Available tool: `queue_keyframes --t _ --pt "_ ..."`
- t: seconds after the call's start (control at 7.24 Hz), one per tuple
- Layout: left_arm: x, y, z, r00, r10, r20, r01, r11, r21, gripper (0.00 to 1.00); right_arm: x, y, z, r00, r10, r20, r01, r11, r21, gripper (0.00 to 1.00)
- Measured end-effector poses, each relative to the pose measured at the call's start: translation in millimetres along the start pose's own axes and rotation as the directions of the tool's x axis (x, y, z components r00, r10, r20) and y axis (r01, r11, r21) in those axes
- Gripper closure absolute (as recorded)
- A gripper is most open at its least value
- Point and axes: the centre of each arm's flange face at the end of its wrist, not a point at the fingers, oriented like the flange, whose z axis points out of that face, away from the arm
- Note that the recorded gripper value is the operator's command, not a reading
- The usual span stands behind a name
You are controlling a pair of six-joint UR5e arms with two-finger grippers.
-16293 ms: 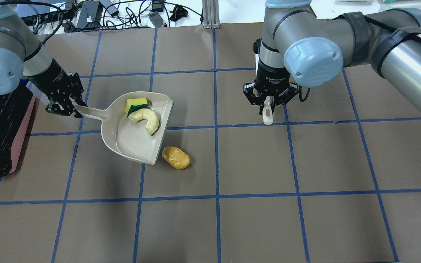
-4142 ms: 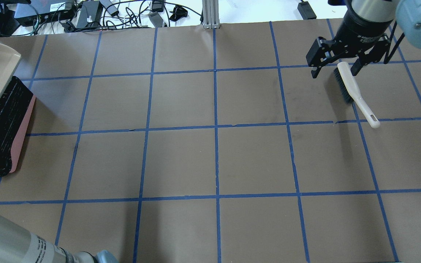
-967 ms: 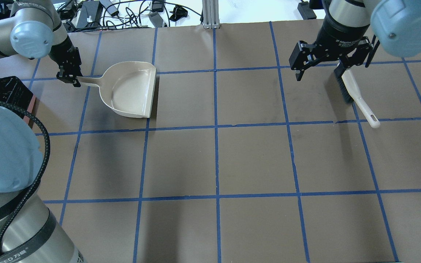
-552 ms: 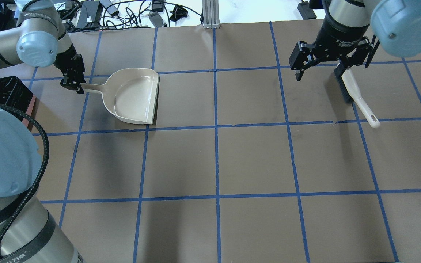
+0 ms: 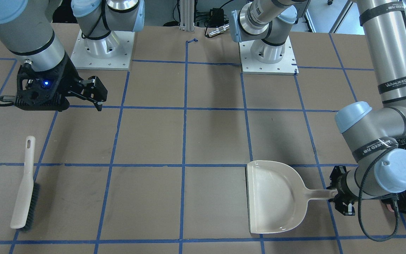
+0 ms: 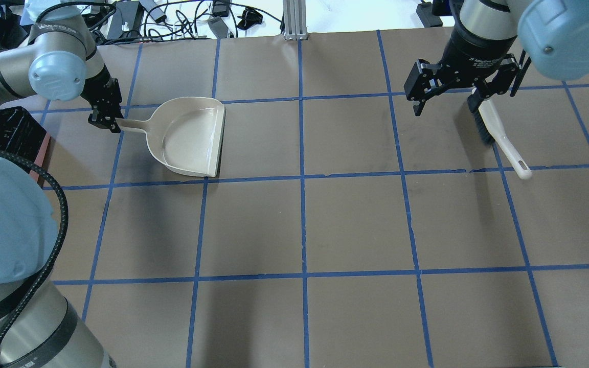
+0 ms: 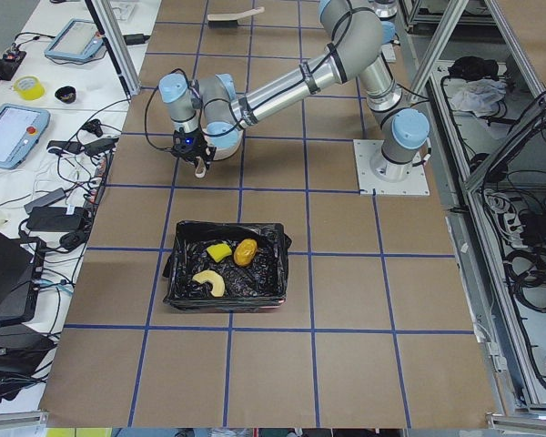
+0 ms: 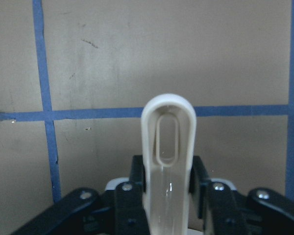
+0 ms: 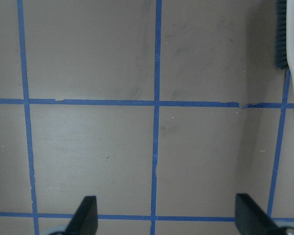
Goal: Sweep and dump trash into bin
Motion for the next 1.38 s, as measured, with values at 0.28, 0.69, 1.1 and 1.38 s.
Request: queue_keyframes --t 0.28,0.69,1.1,1.38 --pt "0.3 -2.2 -7.3 1.000 -0.002 -0.019 0.002 1.000 0.014 0.00 0.0 0.9 -2.1 1.000 0.006 -0.001 -0.006 1.000 0.005 0.00" --pt "4.6 -11.6 -37.8 0.993 -0.027 -0.117 0.031 0.999 0.036 0.00 -3.3 0.2 -8.6 0.999 0.014 0.031 -0.015 1.000 0.024 0.00" --pt "0.2 -19.0 -117.0 0.968 -0.029 -0.249 0.045 0.997 0.060 0.00 -3.1 0.8 -6.7 0.999 0.035 0.025 -0.036 0.999 0.017 0.00" --pt "-16.1 -9.8 -170.5 0.944 0.023 -0.328 -0.005 0.998 0.055 0.00 -3.5 1.9 -6.7 0.998 0.059 0.024 -0.060 0.998 0.014 0.00"
